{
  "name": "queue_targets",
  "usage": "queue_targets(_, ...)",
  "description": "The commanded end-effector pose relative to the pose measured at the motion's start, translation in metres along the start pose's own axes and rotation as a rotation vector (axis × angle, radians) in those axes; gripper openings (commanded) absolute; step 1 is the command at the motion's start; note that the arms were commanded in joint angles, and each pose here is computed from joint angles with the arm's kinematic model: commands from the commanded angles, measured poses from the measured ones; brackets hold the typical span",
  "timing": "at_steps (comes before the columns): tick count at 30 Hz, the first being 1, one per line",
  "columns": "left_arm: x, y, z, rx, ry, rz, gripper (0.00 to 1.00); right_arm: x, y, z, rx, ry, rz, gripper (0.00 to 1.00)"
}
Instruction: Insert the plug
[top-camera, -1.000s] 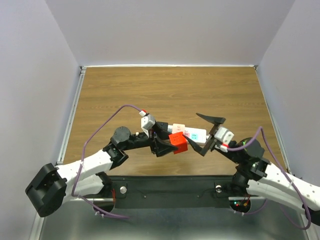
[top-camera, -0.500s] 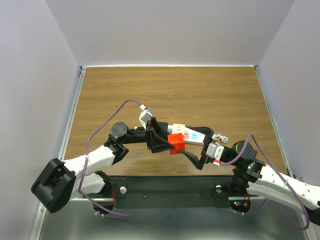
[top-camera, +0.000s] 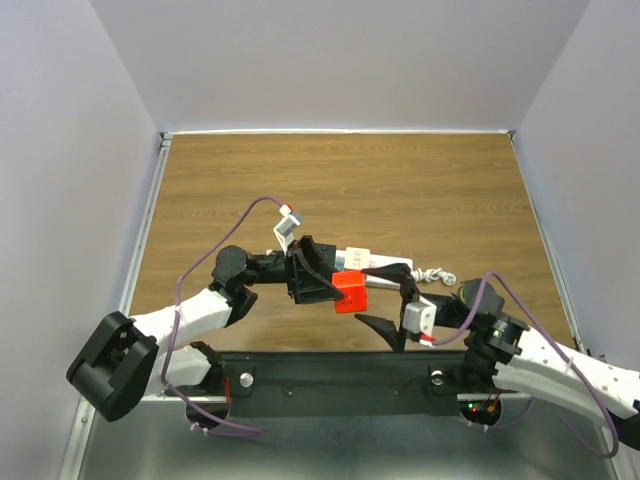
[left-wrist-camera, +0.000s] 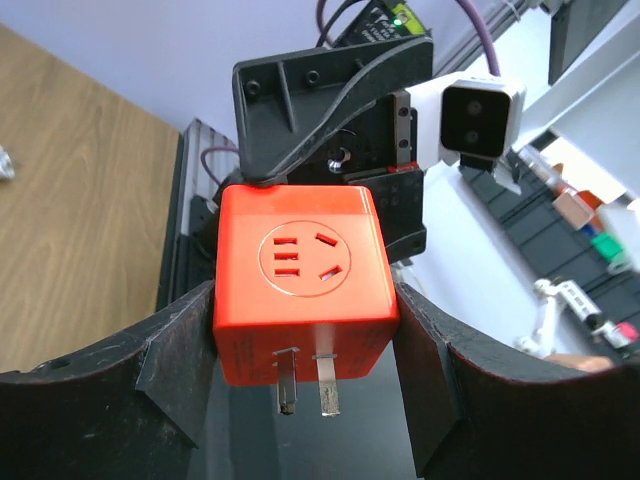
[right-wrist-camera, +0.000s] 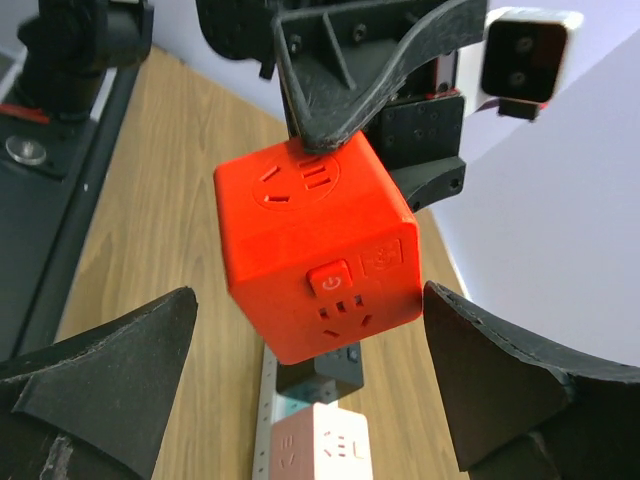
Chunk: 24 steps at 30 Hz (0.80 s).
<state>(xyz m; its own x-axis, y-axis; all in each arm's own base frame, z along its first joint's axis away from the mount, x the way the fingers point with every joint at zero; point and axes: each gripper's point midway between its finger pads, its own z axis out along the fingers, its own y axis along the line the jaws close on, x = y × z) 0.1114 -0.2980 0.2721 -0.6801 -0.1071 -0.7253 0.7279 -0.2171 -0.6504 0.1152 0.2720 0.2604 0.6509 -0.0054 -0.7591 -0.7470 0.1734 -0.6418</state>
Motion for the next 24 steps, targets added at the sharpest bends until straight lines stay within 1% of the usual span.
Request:
queue_targets(1,-0.015,-0.04,-0.003,0.155,-0.053,0.142,0.0,-0.009,-0.006,0.012,-0.043,-0.012,-0.039,0.99)
queue_targets(7,-0.016,-0.038,-0.002,0.135,-0.061,0.145,0.0,-0.012,-0.017,0.018,-0.029,-0.002,-0.078,0.98)
queue_targets(14,-0.014,-0.036,-0.003,0.131,-0.061,0.149,0.0,-0.025,-0.018,0.015,-0.034,-0.044,-0.104,0.98)
queue_targets(19,-0.014,-0.037,-0.003,0.137,-0.06,0.153,0.0,-0.031,-0.013,0.01,-0.05,-0.074,-0.112,0.93)
queue_targets(22,-0.013,-0.036,-0.004,0.135,-0.061,0.151,0.0,-0.032,-0.009,0.012,-0.071,-0.084,-0.113,0.77)
queue_targets(23,-0.012,-0.037,-0.004,0.14,-0.059,0.147,0.0,-0.032,-0.009,0.012,-0.074,-0.087,-0.116,0.69)
queue_targets(24,-0.012,-0.037,-0.004,0.143,-0.06,0.149,0.0,-0.033,-0.006,0.012,-0.087,-0.093,-0.111,0.66)
